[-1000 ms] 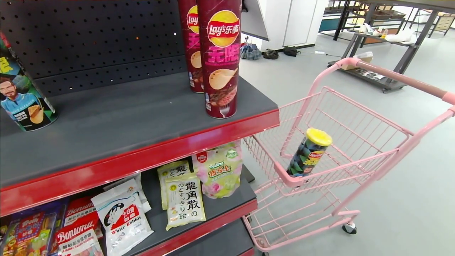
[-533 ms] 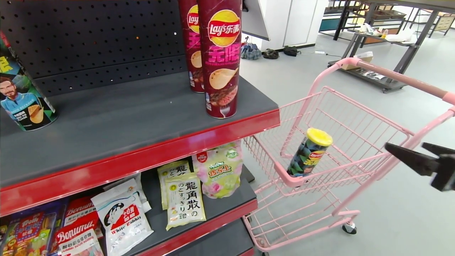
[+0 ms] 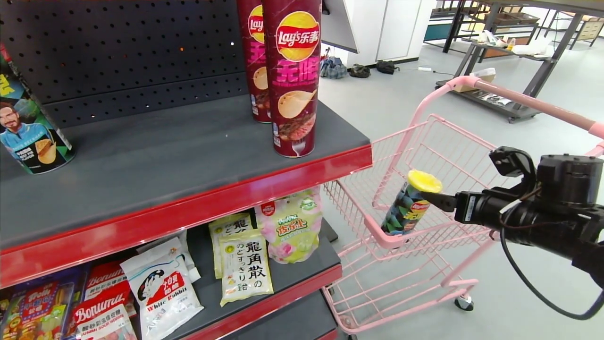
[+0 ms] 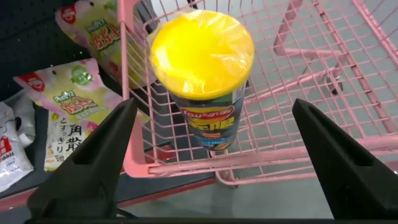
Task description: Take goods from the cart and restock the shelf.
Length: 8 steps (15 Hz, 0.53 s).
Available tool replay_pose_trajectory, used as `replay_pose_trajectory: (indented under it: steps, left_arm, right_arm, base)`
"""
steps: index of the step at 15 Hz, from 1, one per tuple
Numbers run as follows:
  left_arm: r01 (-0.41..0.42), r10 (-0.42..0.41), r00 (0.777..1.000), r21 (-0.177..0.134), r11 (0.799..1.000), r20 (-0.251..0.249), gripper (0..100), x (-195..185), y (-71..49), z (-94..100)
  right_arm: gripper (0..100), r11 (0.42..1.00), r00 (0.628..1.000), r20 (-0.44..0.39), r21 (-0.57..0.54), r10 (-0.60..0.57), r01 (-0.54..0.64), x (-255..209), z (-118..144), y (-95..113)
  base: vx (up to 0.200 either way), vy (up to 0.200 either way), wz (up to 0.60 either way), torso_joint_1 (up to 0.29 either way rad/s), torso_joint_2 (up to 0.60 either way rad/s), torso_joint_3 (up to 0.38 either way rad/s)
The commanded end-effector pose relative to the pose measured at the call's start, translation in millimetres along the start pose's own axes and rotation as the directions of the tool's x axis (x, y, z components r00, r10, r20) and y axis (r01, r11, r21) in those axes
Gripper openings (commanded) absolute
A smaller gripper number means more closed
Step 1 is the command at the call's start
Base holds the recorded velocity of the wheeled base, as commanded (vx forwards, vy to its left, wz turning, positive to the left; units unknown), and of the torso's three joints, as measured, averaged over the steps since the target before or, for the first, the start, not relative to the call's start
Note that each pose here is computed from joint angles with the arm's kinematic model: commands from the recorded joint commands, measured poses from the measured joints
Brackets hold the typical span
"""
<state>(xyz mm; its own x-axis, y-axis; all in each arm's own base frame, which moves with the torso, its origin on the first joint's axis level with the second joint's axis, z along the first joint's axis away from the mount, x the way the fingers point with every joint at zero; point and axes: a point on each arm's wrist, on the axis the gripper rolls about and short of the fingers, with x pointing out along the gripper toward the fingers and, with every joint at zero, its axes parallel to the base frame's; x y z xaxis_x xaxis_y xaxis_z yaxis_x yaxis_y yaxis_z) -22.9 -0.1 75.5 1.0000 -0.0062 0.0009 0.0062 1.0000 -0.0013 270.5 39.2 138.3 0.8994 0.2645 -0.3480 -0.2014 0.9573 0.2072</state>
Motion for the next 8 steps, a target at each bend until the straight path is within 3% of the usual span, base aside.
replay_pose_trajectory:
  steps: [1,8]
  left_arm:
    - [0.0,0.0,1.0,0.0,1.0,-0.001,100,0,0.0,0.0]
    - [-0.002,0.002,1.0,0.001,1.0,-0.001,100,0,0.0,0.0]
  right_arm:
    - [100,1.0,0.999,-0.047,0.013,-0.008,0.009,22,-8,-5]
    - [100,1.0,0.997,-0.083,0.015,-0.004,0.005,57,-13,-7]
  base:
    - [0.0,0.0,0.0,0.0,0.0,0.0]
    - [0.0,0.0,0.0,0.0,0.0,0.0]
